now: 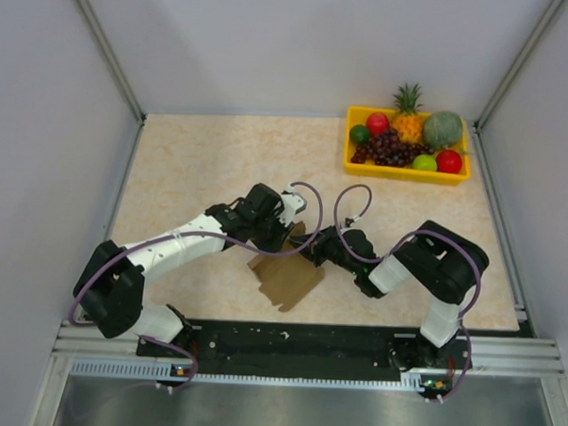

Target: Fold the paper box

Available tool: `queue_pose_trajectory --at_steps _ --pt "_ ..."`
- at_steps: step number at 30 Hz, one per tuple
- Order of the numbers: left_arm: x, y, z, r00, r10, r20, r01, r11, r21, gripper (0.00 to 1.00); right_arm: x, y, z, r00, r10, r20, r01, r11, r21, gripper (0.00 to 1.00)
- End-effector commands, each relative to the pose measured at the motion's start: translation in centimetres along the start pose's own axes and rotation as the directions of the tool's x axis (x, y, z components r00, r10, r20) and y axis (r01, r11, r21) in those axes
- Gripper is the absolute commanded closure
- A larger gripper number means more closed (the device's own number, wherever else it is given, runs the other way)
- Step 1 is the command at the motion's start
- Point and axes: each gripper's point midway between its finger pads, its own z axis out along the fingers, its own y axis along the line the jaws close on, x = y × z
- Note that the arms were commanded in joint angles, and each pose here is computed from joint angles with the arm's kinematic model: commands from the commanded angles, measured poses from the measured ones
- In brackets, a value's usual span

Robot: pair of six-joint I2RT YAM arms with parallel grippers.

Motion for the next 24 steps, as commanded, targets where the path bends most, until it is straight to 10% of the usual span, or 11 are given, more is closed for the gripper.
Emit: queue_pose_trajectory --at_steps 1,4,12,20,24 --pt "-7.6 -1.9 -1.7 0.956 0.029 0.293 -0.05 0.997 0.065 0.82 2.6 1.5 -0.6 0.998 -0.015 -0.063 0.011 0.998 -0.065 1.0" --pt "-7.4 -1.8 -1.9 0.955 0.027 0.297 -0.048 0.997 0.062 0.82 2.2 1.1 -1.1 0.996 -0.076 -0.05 0.075 0.997 -0.029 1.0" --pt "-8.0 -1.6 -3.8 0.944 0.031 0.327 -0.046 0.998 0.036 0.81 -2.5 -2.5 -6.0 0.901 -0.431 -0.049 0.433 0.889 0.151 0.46" --pt "-8.5 -1.7 -4.7 0.939 0.034 0.342 -0.049 0.998 0.037 0.8 -3.7 3.3 -11.6 0.476 -0.875 -0.09 0.872 0.457 0.178 0.33" --pt "-8.6 -2.1 -5.5 0.931 0.063 0.359 -0.087 0.995 0.049 0.8 -4.3 6.1 -12.8 0.368 -0.922 -0.118 0.926 0.351 0.143 0.34"
